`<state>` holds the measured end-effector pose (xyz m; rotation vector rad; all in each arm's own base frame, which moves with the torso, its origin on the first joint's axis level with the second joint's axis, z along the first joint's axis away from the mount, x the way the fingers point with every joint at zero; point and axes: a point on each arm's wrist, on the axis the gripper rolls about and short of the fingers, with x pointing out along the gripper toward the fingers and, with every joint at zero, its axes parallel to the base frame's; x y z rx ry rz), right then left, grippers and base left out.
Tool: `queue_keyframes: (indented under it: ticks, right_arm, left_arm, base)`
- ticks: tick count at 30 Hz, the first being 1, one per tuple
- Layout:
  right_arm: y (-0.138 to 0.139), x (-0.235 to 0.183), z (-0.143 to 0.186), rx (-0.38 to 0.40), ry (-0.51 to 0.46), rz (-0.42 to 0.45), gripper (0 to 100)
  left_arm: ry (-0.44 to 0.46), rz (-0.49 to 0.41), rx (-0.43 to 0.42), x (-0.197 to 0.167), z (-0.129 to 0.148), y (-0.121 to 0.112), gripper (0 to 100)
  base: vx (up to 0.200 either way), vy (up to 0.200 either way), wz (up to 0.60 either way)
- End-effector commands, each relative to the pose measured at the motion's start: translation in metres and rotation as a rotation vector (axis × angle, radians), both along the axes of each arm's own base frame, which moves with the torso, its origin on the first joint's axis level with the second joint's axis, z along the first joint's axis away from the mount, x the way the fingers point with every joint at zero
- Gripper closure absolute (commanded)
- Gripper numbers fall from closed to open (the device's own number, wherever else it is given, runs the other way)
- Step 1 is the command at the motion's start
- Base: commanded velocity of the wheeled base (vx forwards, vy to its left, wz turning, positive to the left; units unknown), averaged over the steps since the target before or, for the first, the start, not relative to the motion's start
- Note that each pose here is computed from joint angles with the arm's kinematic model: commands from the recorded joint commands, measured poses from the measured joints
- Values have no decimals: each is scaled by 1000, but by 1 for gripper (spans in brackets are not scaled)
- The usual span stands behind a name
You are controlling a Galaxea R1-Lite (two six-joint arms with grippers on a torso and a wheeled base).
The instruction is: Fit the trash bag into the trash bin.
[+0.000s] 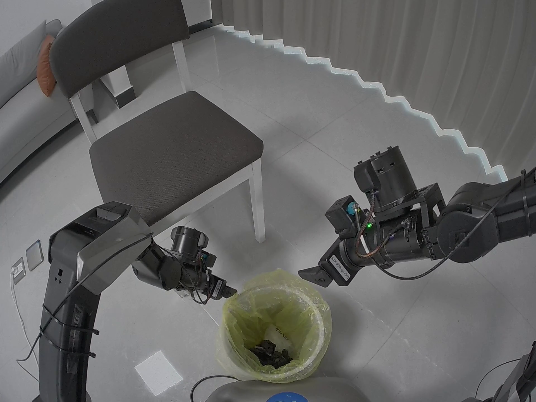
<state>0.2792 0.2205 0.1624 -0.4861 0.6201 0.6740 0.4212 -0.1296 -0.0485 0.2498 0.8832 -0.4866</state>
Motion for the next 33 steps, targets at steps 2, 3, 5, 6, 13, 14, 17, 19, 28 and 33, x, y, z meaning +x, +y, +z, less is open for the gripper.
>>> queue_keyframes:
  ticks: [2,3,5,6,13,14,17,19,28,33]
  right_arm:
    - [-2,-2,4,4,-6,0,0]
    - [-2,-3,4,3,-4,0,0]
    - [-4,-5,7,6,-8,0,0]
    - [-5,-5,8,7,-9,-3,0]
    - [-5,-5,10,14,-16,-4,0]
    - [-5,-6,9,12,-12,-3,0]
    - [-6,-7,8,8,-7,-2,0]
    - [-6,-7,9,9,-8,-3,0]
    - [-12,-12,19,24,-29,-7,0]
    - [-9,-12,18,23,-27,1,0]
  left_arm:
    - [17,12,12,-3,-3,6,0]
    - [22,16,16,-4,-4,8,0]
    - [33,30,24,-7,-4,19,0]
    - [43,49,29,-10,-2,28,0]
    - [67,66,47,-17,-4,46,0]
    - [72,57,53,-19,-5,47,0]
    - [88,53,57,-26,-6,46,0]
    - [75,57,48,-27,-3,48,0]
    - [17,109,13,-49,38,72,0]
    - [-21,35,-49,-82,51,60,0]
  base:
    - [0,0,0]
    - [0,0,0]
    - [0,0,0]
    - [0,0,0]
    - [0,0,0]
    - [0,0,0]
    - [0,0,0]
    - [0,0,0]
    - [0,0,0]
    - [0,0,0]
